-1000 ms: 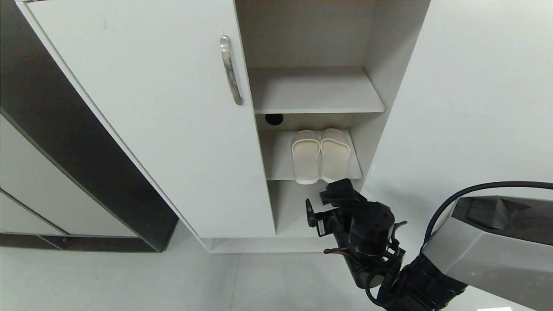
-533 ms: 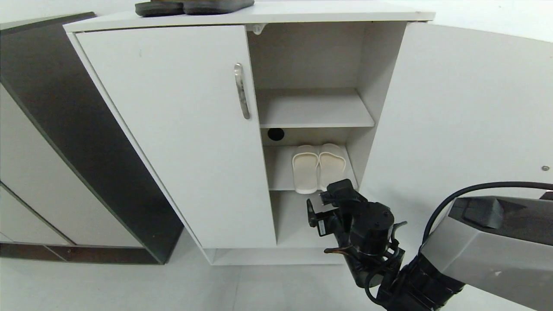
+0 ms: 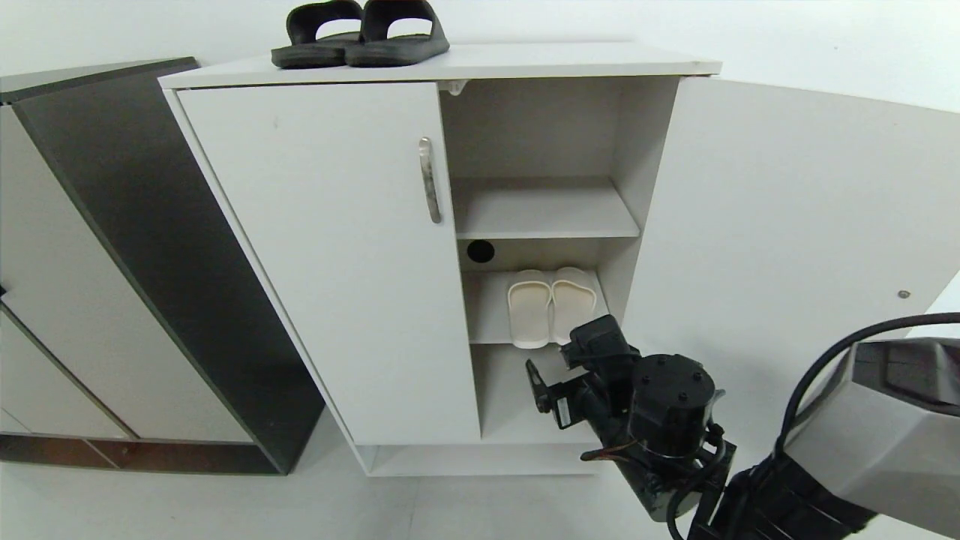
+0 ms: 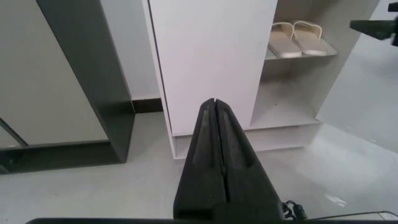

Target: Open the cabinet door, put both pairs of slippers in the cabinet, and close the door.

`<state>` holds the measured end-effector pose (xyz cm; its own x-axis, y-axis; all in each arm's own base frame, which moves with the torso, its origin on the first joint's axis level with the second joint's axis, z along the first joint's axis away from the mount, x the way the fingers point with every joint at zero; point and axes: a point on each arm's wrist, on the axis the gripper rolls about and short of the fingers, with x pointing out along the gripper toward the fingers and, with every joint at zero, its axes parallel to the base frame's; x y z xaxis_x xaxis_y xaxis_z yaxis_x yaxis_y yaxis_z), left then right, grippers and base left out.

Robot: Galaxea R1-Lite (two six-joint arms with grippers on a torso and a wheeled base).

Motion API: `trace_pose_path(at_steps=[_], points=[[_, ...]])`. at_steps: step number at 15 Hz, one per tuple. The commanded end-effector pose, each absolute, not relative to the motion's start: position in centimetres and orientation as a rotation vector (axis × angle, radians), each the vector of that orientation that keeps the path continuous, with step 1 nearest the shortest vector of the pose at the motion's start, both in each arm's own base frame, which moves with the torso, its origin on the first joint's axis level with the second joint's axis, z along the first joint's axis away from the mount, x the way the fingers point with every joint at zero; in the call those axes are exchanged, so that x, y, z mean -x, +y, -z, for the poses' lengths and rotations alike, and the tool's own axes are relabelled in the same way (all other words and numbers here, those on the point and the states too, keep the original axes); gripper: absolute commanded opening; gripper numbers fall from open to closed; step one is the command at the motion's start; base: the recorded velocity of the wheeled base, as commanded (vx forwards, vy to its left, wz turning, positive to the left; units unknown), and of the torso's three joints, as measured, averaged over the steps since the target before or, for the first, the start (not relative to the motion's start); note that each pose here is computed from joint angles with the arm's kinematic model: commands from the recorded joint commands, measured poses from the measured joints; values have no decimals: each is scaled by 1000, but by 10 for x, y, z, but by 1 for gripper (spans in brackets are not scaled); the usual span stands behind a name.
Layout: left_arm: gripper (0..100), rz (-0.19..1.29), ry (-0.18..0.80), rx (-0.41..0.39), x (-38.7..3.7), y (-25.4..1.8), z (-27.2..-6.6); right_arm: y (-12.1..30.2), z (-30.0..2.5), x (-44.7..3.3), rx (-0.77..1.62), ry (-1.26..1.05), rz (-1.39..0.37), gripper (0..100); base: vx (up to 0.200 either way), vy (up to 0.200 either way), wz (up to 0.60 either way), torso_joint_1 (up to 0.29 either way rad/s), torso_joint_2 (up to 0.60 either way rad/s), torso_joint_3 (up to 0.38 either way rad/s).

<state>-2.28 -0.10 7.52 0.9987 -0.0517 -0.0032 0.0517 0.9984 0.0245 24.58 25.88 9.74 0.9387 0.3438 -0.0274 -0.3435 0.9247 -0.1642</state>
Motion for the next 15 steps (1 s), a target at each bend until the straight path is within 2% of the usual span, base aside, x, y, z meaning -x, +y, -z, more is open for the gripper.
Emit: trace_pose_path(at_steps=[1, 6, 15], points=[[0, 52, 4, -23, 23, -1, -75, 252, -112, -232, 137, 6, -385, 100, 0, 0, 0, 0, 0, 0], [0, 52, 4, -23, 23, -1, -75, 253, -110, -233, 139, 18, -387, 100, 0, 0, 0, 0, 0, 0], [0, 52, 4, -23, 23, -1, -75, 255, -107, -237, 143, 24, -379, 100, 0, 200, 0, 5, 4, 6]])
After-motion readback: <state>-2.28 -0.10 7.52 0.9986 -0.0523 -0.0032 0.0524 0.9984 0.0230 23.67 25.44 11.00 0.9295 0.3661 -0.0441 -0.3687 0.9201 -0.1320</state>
